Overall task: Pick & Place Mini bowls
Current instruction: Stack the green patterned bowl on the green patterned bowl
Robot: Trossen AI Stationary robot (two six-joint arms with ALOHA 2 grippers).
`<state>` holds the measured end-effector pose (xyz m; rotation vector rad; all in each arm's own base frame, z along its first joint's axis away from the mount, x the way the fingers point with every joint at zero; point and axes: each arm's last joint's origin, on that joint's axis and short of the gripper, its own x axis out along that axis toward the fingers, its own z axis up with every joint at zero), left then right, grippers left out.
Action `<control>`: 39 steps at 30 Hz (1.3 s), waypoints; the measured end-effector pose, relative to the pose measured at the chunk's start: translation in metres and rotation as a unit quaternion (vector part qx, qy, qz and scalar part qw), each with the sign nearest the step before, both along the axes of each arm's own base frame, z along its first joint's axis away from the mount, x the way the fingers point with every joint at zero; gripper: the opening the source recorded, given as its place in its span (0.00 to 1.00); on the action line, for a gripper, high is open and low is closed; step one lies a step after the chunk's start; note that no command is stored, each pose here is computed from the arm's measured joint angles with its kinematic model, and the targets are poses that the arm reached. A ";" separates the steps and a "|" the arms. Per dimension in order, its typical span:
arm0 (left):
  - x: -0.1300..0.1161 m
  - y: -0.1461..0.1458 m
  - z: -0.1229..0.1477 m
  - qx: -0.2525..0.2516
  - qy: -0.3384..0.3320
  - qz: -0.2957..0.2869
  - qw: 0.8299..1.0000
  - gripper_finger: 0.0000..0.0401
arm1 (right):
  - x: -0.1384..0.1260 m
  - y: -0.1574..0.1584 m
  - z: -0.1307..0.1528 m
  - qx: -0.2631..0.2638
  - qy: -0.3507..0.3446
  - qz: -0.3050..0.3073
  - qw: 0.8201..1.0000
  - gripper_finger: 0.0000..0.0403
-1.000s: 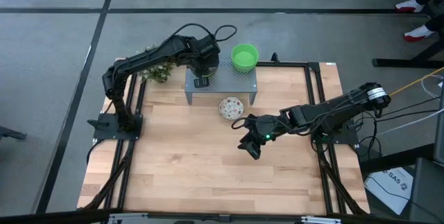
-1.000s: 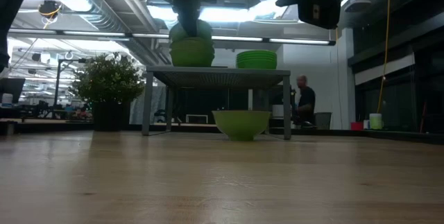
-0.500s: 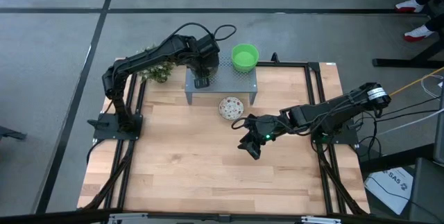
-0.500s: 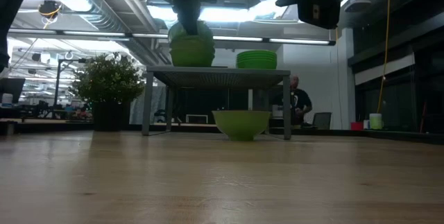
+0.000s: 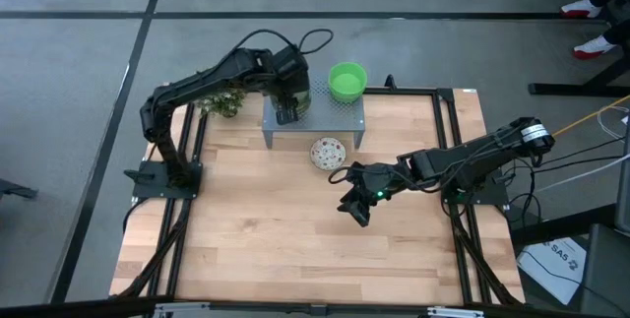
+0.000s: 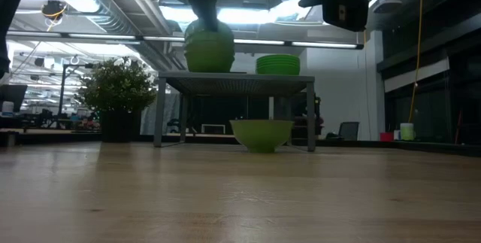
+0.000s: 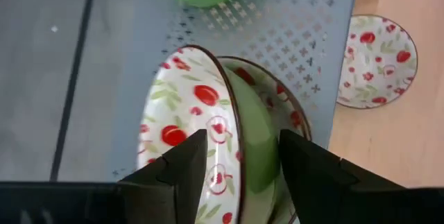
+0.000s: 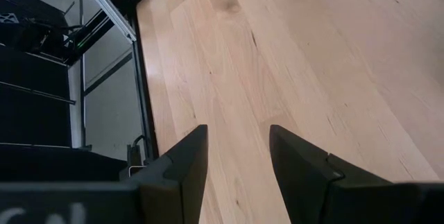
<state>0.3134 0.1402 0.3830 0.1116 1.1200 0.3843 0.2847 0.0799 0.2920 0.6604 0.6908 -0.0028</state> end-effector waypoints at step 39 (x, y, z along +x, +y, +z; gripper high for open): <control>-0.030 -0.129 0.044 -0.036 -0.054 -0.076 0.995 0.44 | 0.019 -0.005 -0.029 -0.230 0.016 -0.054 0.972 0.38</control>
